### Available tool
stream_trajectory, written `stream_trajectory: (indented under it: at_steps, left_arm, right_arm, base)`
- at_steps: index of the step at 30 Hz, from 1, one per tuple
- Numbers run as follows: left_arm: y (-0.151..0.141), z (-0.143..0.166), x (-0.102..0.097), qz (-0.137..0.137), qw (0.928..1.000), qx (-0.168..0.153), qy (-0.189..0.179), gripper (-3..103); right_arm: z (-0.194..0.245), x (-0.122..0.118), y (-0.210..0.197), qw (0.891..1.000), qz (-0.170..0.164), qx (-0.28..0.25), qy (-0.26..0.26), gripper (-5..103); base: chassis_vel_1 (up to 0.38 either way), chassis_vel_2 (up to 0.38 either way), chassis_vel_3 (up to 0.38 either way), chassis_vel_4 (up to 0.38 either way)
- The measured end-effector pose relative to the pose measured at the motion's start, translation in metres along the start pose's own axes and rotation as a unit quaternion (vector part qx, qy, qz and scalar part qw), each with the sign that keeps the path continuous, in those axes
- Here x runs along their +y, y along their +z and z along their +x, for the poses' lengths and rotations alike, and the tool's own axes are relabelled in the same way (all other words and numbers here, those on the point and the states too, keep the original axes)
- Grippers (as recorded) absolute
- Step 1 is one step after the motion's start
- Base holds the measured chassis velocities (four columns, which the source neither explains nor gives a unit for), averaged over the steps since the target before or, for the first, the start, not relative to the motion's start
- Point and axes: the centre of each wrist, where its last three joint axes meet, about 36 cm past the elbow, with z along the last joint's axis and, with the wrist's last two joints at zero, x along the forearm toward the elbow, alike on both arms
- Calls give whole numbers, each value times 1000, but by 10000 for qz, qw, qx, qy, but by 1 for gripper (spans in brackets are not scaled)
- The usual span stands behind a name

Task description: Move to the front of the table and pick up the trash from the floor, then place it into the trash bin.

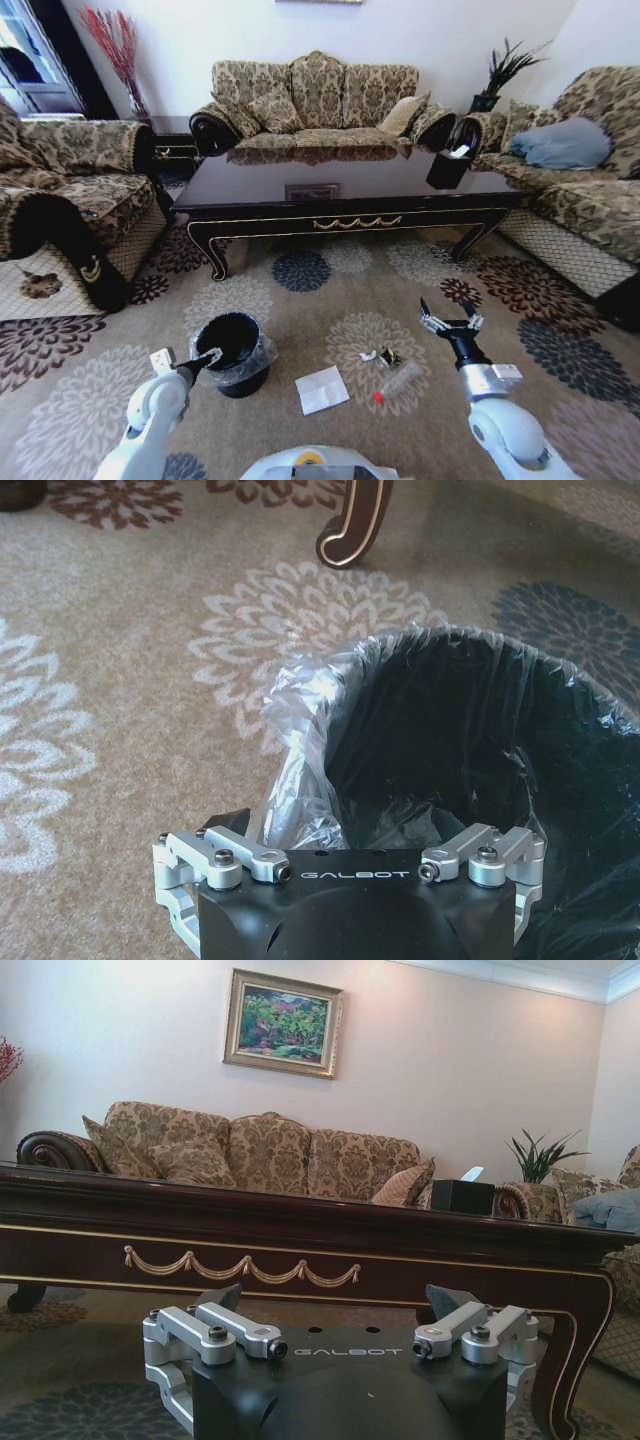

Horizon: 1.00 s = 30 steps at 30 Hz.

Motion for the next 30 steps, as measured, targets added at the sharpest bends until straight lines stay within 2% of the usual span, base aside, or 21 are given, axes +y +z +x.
stream_trajectory:
  at_steps: [1,2,4,8,10,14,16,20,22,27,30]
  left_arm:
    - [1,-1,0,-2,10000,14,1,102]
    - [1,-3,0,-11,10000,21,-12,99]
    - [2,-4,0,-18,10000,30,-25,99]
    - [4,-5,0,-30,10000,21,-44,77]
    - [5,-5,0,-32,10000,18,-44,77]
    - [5,-2,4,-52,10000,3,-83,55]
    - [6,-2,5,-62,9999,0,-93,55]
    - [8,4,9,-105,9998,-36,-158,34]
    - [8,6,10,-110,9998,-43,-176,34]
    - [10,16,16,-146,9994,-100,-285,7]
    - [9,21,18,-151,9994,-126,-290,3]
  right_arm:
    - [0,0,0,10000,-2,0,3,100]
    - [0,0,1,10000,-4,1,7,100]
    - [0,0,1,10000,-4,2,10,100]
    - [1,-1,3,10000,8,0,19,100]
    - [1,-1,3,10000,14,0,18,100]
    - [-1,-1,2,10000,28,-30,25,100]
    - [-1,-1,2,10000,31,-32,31,100]
    - [-3,1,5,9999,103,-4,112,100]
    - [-4,2,5,9998,105,64,145,100]
    - [-12,11,-4,9964,-235,632,523,100]
    - [-13,12,-3,9938,-236,817,711,100]
  base:
    - [0,0,0,0]
    - [0,0,0,0]
    - [0,0,0,0]
    - [0,0,0,0]
    - [0,0,0,0]
    - [0,0,0,0]
    - [0,0,0,0]
    - [0,0,0,0]
    - [0,0,0,0]
    - [0,0,0,0]
    - [0,0,0,0]
